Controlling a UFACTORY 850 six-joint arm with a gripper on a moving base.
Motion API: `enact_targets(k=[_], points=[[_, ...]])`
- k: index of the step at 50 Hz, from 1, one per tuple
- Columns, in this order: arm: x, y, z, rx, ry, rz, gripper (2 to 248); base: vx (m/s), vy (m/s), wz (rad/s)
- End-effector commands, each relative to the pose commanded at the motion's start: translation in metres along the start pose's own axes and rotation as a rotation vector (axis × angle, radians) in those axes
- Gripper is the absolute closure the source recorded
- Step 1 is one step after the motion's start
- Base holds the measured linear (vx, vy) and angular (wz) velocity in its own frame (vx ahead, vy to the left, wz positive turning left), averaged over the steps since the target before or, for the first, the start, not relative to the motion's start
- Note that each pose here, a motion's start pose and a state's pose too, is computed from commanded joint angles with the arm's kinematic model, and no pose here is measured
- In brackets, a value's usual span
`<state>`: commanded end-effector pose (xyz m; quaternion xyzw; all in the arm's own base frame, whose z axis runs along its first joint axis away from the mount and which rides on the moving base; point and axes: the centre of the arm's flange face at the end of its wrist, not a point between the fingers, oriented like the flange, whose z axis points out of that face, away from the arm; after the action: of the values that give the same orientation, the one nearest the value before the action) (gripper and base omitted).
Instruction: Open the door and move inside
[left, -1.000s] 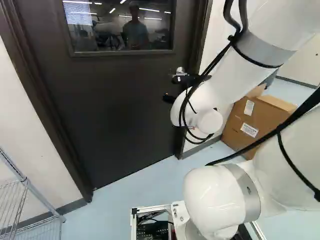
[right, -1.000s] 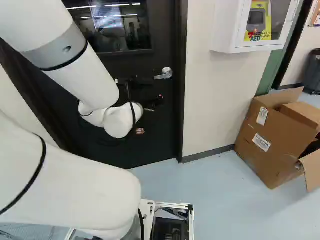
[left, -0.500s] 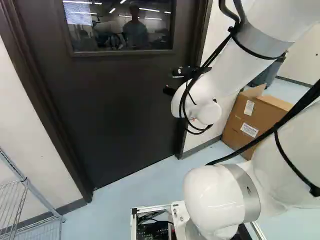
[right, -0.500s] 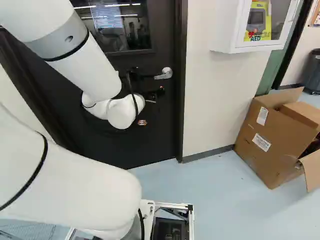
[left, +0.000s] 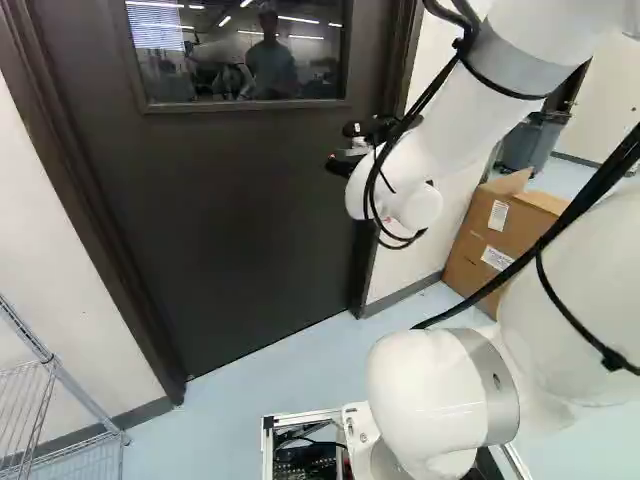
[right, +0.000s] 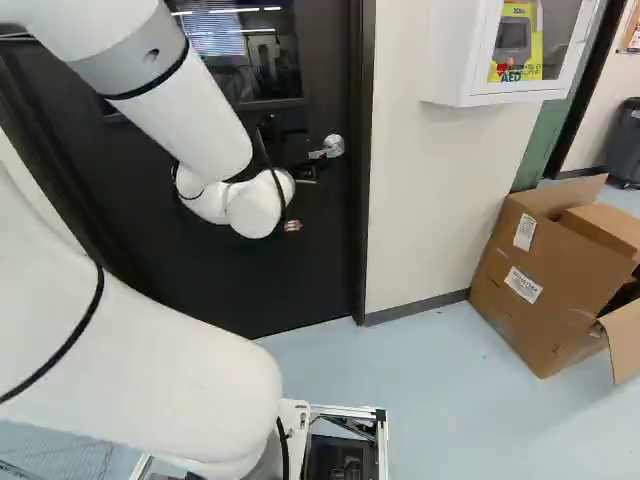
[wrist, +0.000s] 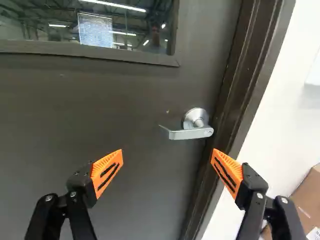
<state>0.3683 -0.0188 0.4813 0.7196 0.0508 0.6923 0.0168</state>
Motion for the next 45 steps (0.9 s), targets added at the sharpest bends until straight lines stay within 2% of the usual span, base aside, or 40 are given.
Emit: enact_targets(k=[32,45], points=[[0.037,0.021,0.04,0.09,0.089,-0.135,3,0.0,0.0,0.0],[0.041,0.026,0.058,0.124,0.095,-0.171,3,0.0,0.0,0.0]])
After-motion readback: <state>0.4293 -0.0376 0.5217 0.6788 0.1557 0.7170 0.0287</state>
